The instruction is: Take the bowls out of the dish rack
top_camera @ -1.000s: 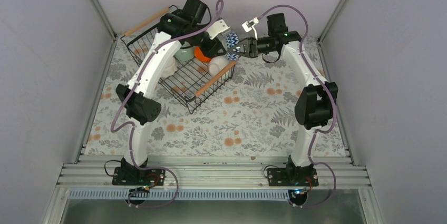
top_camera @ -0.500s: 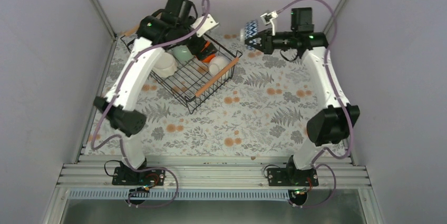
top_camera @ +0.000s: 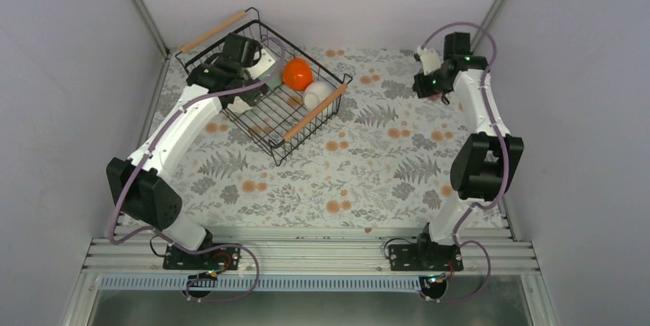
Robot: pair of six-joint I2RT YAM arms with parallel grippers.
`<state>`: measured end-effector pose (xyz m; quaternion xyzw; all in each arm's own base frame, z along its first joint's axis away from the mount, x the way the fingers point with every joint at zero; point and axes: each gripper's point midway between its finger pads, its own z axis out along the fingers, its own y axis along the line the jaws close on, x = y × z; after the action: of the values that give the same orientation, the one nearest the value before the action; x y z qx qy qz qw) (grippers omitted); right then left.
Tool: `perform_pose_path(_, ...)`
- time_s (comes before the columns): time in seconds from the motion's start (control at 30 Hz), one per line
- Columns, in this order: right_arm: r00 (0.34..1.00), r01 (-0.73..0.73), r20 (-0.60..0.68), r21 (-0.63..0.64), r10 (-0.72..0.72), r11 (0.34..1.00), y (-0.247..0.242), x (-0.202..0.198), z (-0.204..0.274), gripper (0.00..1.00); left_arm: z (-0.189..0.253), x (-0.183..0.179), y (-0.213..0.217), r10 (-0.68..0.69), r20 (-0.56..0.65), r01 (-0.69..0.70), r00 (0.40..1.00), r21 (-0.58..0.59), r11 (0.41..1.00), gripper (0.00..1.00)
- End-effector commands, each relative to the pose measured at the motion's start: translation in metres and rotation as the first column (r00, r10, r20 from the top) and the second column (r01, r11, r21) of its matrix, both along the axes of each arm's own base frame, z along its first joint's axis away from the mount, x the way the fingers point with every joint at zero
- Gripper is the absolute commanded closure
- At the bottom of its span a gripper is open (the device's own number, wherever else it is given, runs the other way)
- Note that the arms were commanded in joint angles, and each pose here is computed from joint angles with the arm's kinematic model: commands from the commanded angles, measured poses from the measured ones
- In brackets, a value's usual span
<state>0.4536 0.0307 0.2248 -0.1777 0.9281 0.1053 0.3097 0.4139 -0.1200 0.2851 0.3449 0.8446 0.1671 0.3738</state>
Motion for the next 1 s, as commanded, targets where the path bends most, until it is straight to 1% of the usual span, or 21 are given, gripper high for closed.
perform_pose_path(0.0,0.991,0.001,-0.132,-0.243,-0.035,0.97,-0.036,-0.008,-0.065,0.96,0.013,0.014,0.032,0.104,0.095,-0.107,0.99,0.027,0.994,0.0)
perform_pose_path(0.13,0.97,-0.028,-0.239,-0.31,-0.049,0.95,-0.046,-0.014,-0.103,0.96,0.013,0.02,0.046,0.144,0.117,-0.152,0.983,0.065,0.986,0.0)
perform_pose_path(0.33,0.946,-0.073,-0.318,-0.412,-0.068,0.908,-0.055,-0.022,-0.132,0.96,0.008,0.034,0.052,0.159,0.123,-0.175,0.98,0.13,0.976,0.0)
perform_pose_path(0.43,0.937,-0.084,-0.338,-0.457,-0.086,0.885,-0.06,-0.023,-0.142,0.96,0.001,0.039,0.051,0.158,0.108,-0.172,0.982,0.142,0.975,0.0)
perform_pose_path(0.63,0.923,-0.111,-0.371,-0.499,-0.096,0.86,-0.06,-0.024,-0.153,0.96,-0.014,0.044,0.048,0.151,0.071,-0.16,0.986,0.154,0.975,0.0)
perform_pose_path(0.9,0.92,-0.126,-0.38,-0.526,-0.099,0.841,-0.057,-0.022,-0.156,0.96,-0.021,0.051,0.044,0.136,0.042,-0.141,0.99,0.164,0.976,0.0)
perform_pose_path(0.93,0.919,-0.126,-0.38,-0.53,-0.102,0.839,-0.057,-0.022,-0.157,0.95,-0.022,0.052,0.042,0.132,0.036,-0.136,0.991,0.16,0.978,0.0)
perform_pose_path(0.97,0.921,-0.121,-0.374,-0.537,-0.107,0.835,-0.058,-0.021,-0.157,0.89,-0.023,0.054,0.041,0.128,0.029,-0.131,0.991,0.156,0.979,0.0)
